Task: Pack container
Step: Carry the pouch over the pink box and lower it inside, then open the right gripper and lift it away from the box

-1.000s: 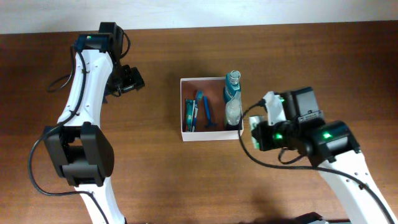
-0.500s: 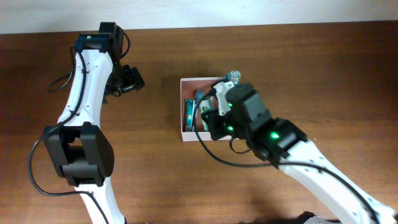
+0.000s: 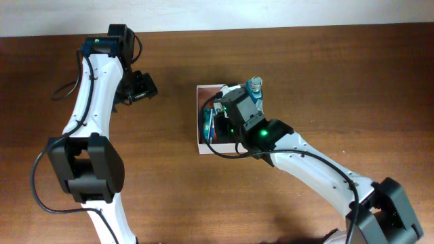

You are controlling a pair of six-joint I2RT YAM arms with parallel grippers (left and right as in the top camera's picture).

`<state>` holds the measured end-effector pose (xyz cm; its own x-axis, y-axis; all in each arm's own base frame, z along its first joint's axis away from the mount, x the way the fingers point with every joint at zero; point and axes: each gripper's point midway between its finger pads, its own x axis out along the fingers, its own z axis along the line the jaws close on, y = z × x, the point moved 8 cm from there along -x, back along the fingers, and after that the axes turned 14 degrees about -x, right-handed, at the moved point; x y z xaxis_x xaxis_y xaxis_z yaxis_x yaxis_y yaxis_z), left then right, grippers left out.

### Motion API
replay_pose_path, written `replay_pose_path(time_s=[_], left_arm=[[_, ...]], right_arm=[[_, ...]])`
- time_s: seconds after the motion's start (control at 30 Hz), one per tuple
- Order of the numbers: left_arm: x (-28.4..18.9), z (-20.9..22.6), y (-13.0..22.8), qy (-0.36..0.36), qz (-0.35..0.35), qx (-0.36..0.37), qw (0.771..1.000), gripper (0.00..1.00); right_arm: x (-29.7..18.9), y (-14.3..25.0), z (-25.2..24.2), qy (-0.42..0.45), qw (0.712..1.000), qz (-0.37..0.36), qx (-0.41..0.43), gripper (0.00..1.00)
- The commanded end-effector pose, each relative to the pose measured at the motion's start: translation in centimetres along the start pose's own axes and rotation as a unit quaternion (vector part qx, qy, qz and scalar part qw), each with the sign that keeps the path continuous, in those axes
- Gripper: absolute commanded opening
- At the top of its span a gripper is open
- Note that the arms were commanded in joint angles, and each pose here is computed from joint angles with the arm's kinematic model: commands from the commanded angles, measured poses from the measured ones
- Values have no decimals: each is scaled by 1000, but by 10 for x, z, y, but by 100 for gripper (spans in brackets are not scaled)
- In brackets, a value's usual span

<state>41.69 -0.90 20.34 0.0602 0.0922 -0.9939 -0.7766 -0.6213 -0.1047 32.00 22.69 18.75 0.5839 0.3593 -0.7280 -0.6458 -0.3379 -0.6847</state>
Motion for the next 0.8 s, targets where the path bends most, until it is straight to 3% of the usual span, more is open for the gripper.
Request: replay_pose_path(time_s=[0.0, 0.13, 0.2, 0.33, 0.57, 0.77], left_arm=[[-14, 2, -1, 9, -19, -1, 1000, 99], [-14, 2, -1, 9, -19, -1, 1000, 99], [-14, 2, -1, 9, -19, -1, 1000, 99], [-14, 2, -1, 9, -19, -1, 1000, 99], [-14, 2, -1, 9, -19, -1, 1000, 99], [-14, 2, -1, 9, -19, -1, 1000, 99]], right_arm=[[2, -9, -1, 21, 1000, -19, 2, 20], [6, -6, -1, 23, 1000, -13, 1, 24], [9, -4, -1, 23, 1000, -8, 0, 36], [11, -3, 0, 17, 1000, -5, 0, 47], [-7, -26, 10, -20, 999, -26, -5, 47], [-82, -76, 9, -7, 999, -39, -16, 50]])
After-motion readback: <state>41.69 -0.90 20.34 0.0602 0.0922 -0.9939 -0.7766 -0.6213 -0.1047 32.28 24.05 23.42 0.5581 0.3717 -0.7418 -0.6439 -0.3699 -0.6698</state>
